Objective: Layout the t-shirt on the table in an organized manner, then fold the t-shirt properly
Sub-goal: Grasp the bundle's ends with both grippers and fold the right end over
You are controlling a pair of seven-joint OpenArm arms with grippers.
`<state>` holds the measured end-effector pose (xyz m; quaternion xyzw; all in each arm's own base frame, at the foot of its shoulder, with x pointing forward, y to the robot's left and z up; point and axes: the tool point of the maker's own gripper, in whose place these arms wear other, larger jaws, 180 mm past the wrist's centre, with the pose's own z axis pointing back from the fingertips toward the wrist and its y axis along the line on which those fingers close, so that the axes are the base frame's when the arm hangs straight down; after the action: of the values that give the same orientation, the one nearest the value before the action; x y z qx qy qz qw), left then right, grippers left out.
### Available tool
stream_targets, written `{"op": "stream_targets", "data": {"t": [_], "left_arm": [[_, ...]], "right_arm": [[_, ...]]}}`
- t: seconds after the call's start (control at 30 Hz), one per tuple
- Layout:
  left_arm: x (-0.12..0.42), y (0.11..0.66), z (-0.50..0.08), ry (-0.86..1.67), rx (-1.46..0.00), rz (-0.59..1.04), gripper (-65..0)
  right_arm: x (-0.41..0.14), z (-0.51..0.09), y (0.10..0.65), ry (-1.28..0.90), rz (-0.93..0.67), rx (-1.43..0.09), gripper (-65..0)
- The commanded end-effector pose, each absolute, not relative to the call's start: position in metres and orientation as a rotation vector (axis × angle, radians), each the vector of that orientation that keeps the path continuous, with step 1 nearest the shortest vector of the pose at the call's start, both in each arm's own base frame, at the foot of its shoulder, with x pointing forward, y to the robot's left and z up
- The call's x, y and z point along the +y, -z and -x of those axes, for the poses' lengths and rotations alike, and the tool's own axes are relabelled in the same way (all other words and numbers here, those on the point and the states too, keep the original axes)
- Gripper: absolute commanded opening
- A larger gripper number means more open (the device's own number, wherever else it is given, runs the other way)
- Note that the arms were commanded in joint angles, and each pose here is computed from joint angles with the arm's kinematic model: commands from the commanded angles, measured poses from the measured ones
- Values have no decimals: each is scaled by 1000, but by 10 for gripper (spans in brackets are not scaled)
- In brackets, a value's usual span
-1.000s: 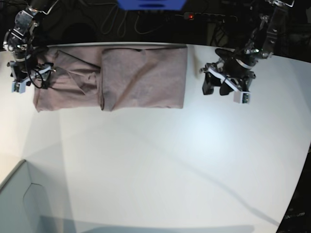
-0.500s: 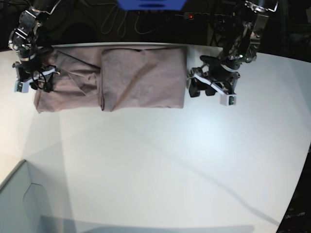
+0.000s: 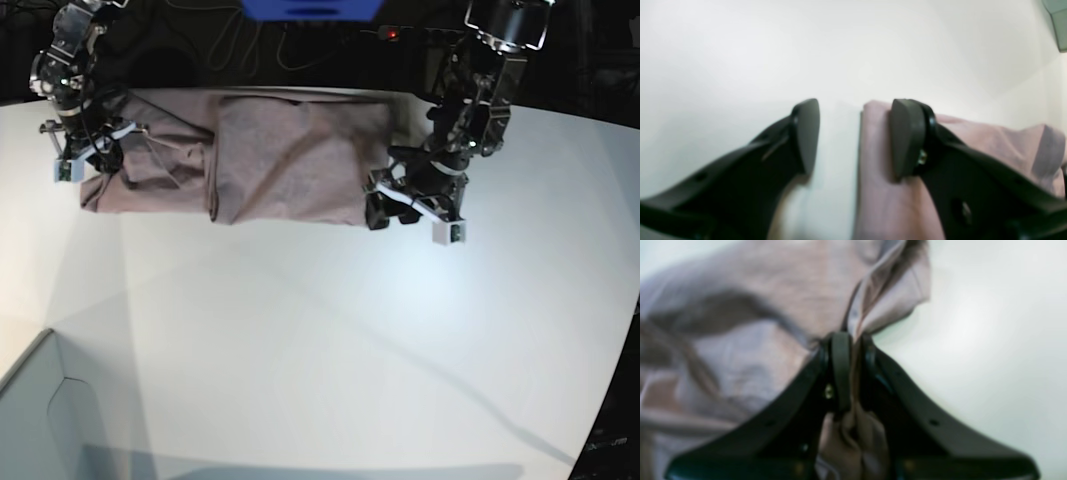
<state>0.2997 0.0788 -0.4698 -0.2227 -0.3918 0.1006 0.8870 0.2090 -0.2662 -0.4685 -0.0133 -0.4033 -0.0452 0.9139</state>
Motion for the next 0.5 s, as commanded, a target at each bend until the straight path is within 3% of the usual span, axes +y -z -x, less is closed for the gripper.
{"op": "stream_targets", "data": {"t": [0.0,0.3,0.47], "left_arm": [[77,475,-296,-209,-777,456,-315],[70,471,-301,-213,-787,470,-315],[74,468,-310,-207,-801,464,-315]], "right_arm": [[-269,-221,446,78,46,-909,-650],[-234,-243,362,15,99,-1121,-650],[-188,-243,342,-110,33,-1157,-650]]}}
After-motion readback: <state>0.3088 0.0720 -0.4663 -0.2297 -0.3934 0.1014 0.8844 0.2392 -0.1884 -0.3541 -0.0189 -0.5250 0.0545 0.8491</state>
